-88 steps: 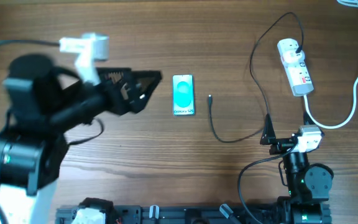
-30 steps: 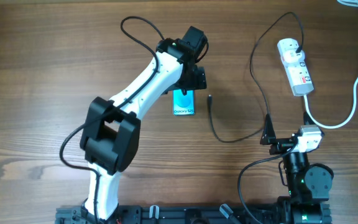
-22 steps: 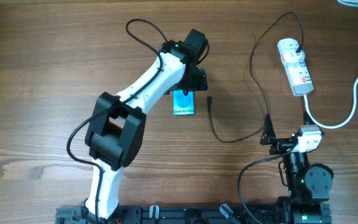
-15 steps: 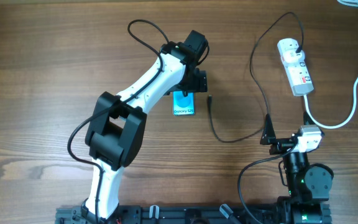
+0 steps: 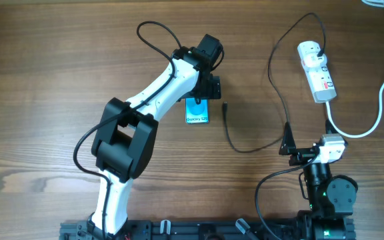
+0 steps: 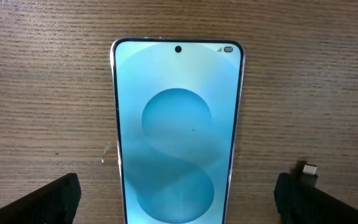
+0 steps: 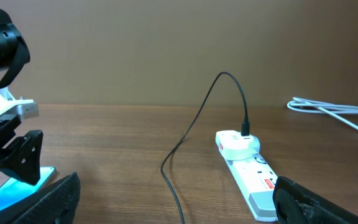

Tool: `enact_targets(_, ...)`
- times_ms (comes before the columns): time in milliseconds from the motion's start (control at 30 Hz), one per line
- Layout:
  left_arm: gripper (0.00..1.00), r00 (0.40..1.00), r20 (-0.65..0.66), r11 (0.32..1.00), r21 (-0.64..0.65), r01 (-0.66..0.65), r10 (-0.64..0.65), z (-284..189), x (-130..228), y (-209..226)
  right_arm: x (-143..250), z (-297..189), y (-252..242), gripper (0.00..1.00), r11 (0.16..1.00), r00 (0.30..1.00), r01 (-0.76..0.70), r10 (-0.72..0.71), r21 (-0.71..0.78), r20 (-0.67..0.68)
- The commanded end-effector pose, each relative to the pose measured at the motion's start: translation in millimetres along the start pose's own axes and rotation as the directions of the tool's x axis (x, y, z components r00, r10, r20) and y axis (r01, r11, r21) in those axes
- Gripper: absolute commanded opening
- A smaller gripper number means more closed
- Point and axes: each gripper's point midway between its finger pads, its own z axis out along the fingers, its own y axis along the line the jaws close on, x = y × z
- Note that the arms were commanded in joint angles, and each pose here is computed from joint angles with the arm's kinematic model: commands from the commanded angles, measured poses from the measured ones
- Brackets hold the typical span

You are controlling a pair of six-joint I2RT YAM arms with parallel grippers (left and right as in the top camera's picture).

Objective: Plug charger to phone and switch on socket
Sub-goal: 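Lower the left gripper and close it on the phone's top edge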

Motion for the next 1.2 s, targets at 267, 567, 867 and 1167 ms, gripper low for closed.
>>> enact_targets(267, 1.0, 0.999, -0.045, 0.999, -0.046, 0.004, -0.006, 32.7, 9.0, 6.3, -1.5, -0.3, -0.4, 1.0, 1.0, 1.0, 0.009, -0.009, 0.005, 0.008)
enact_targets(567, 1.0, 0.997, -0.079, 0.998, -0.067, -0.011, 0.006, 47.8, 15.1, 11.1, -1.5, -0.3, -0.3, 1.0, 1.0, 1.0, 0.009, -0.009, 0.004, 0.008)
enact_targets(867, 1.0, 0.994, -0.1, 0.998, -0.037, -0.044, 0.04, 47.9, 17.8, 7.6, -1.5, -0.3, -0.4, 1.0, 1.0, 1.0, 0.009, -0.009, 0.005, 0.008)
enact_targets(1167, 0.99, 0.995, -0.096, 0.998, -0.035, -0.043, 0.039, 48.0, 16.9, 6.9, -1.5, -0.3, -0.4, 1.0, 1.0, 1.0, 0.009, -0.009, 0.005, 0.008)
